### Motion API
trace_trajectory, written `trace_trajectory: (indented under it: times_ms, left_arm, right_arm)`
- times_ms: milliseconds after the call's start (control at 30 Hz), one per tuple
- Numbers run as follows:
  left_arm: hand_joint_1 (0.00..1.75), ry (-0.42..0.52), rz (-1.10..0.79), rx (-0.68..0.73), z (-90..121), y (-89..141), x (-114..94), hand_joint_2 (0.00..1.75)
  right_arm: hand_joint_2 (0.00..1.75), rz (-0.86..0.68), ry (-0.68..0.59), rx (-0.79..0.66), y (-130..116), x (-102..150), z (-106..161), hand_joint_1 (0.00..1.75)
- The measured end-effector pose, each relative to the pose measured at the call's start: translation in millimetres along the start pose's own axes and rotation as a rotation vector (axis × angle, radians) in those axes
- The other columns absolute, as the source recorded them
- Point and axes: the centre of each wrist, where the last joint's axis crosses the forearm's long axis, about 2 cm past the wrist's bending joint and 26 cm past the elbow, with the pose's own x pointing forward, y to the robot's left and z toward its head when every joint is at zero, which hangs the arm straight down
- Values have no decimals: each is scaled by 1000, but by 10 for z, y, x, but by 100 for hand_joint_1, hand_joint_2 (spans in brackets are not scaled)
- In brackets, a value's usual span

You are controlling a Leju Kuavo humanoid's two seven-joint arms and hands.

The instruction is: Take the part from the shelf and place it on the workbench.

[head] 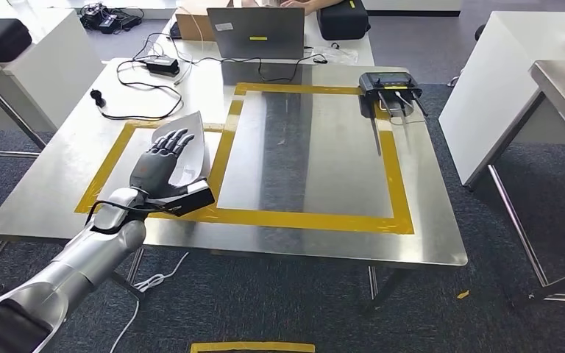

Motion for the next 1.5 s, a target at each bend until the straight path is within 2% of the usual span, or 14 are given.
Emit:
trace_trajectory:
  times_ms: [133,300,600,800,933,1067,1167,1267,1367,1500]
  left_arm:
    - [0,-18,-13,5,25,17,16,0]
    - [0,-38,-59,17,182,29,49,0]
    - [0,-156,-180,155,243,383,180,0]
    - [0,-244,-242,295,257,601,419,0]
    - [0,-261,-249,324,260,648,471,0]
    - [0,-308,-273,440,409,741,671,0]
    - [0,-264,-260,497,588,715,698,0]
    - [0,-168,-193,516,856,634,651,0]
    - [0,-15,-76,501,1256,503,544,0]
    - [0,188,51,498,1596,419,404,0]
  right_arm:
    - [0,0,-1,-1,-6,-7,-1,0]
    - [0,1,4,-5,-30,-6,3,0]
    - [0,-2,-1,-20,-83,9,16,0]
    - [0,-4,-2,-24,-81,11,16,0]
    - [0,-5,-2,-23,-79,10,15,0]
    - [0,-14,0,-23,-98,-8,14,0]
    - [0,-28,0,-19,-98,-23,10,0]
    - [0,-46,-2,-14,-99,-26,10,0]
    - [0,-62,-1,-8,-94,-41,6,0]
    - [0,-77,-4,-4,-97,-46,5,0]
